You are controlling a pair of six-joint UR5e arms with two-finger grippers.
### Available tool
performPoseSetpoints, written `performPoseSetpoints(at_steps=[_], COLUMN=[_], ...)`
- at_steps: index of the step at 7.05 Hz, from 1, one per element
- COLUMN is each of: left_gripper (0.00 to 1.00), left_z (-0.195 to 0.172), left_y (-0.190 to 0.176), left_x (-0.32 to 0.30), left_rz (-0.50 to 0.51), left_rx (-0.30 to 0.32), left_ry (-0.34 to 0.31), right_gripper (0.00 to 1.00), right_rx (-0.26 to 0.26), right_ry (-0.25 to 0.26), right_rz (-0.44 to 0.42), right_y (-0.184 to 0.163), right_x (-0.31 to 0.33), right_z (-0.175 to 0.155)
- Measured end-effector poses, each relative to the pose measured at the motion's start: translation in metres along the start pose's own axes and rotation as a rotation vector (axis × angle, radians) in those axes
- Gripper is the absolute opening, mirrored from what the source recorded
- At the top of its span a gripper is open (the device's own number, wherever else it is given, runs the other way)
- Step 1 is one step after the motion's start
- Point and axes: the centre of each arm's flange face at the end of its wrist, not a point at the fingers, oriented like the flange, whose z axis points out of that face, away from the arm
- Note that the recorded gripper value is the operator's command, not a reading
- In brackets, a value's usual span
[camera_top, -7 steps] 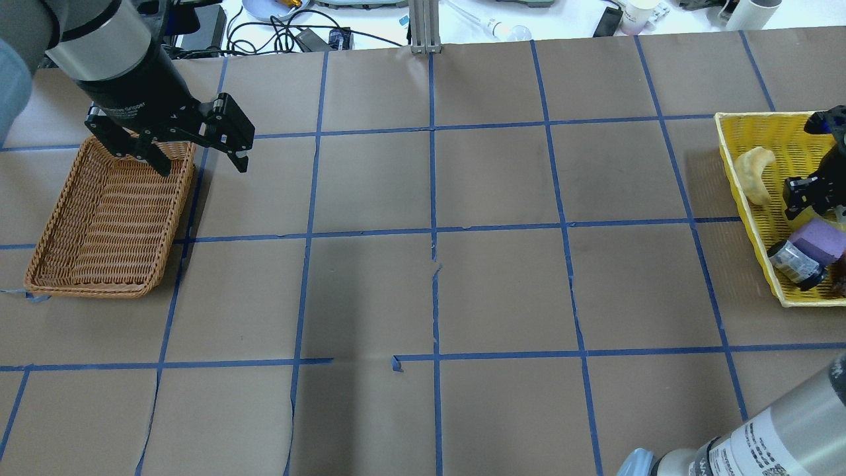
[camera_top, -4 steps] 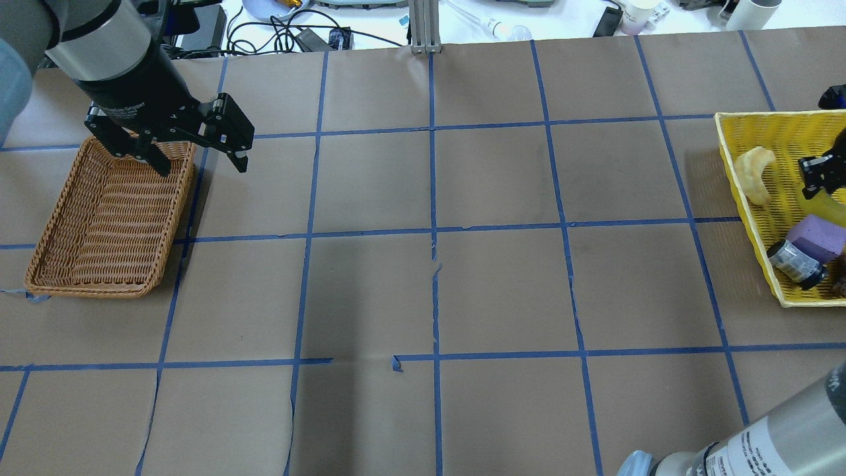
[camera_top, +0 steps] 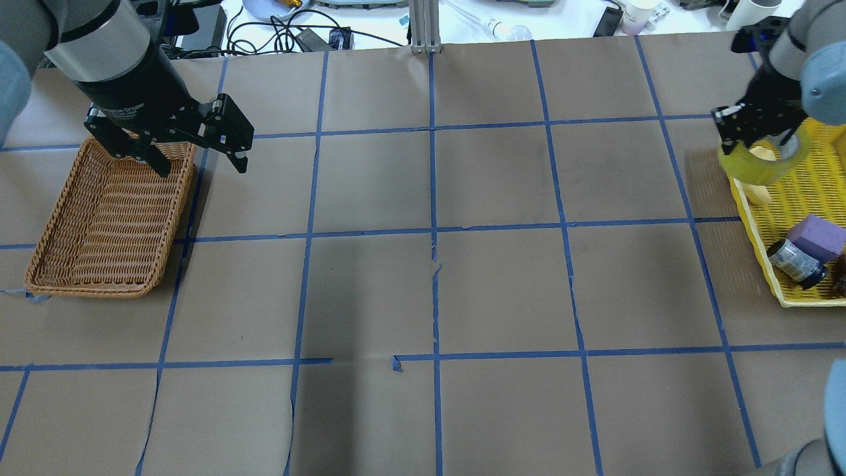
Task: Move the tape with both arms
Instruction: 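Carry the tape roll to the table center and release it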
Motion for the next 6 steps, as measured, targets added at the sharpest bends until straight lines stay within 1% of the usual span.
performPoseSetpoints(at_steps=[1, 2, 3, 4, 5, 6], left_gripper=[1.0, 1.0, 1.0, 1.0, 1.0, 1.0], left_z=[0.0, 0.001, 0.001, 0.001, 0.001, 0.001], left_y=[0.0, 0.001, 0.002, 0.002, 0.002, 0.002], left_x=[0.0, 0.0, 0.0, 0.0, 0.0, 0.0], left_rz=[0.0, 0.001, 0.002, 0.002, 0.002, 0.001], left_rx=[-0.001, -0.001, -0.001, -0.001, -0.001, -0.001], left_ry=[0.0, 0.0, 0.0, 0.0, 0.0, 0.0], right_gripper=[0.0, 0.0, 0.0, 0.0, 0.0, 0.0], right_rx=[0.007, 0.012, 0.032, 0.061, 0.077, 0.078], right_ry=[-0.025, -0.068, -0.106, -0.134, -0.151, -0.158], right_rz=[0.044, 0.095, 0.121, 0.127, 0.13, 0.133], right_y=[0.001, 0.005, 0.004, -0.004, -0.015, -0.024], right_x=[-0.082, -0.155, -0.214, -0.273, -0.33, -0.374], right_z=[-0.005, -0.003, 0.004, 0.012, 0.02, 0.034])
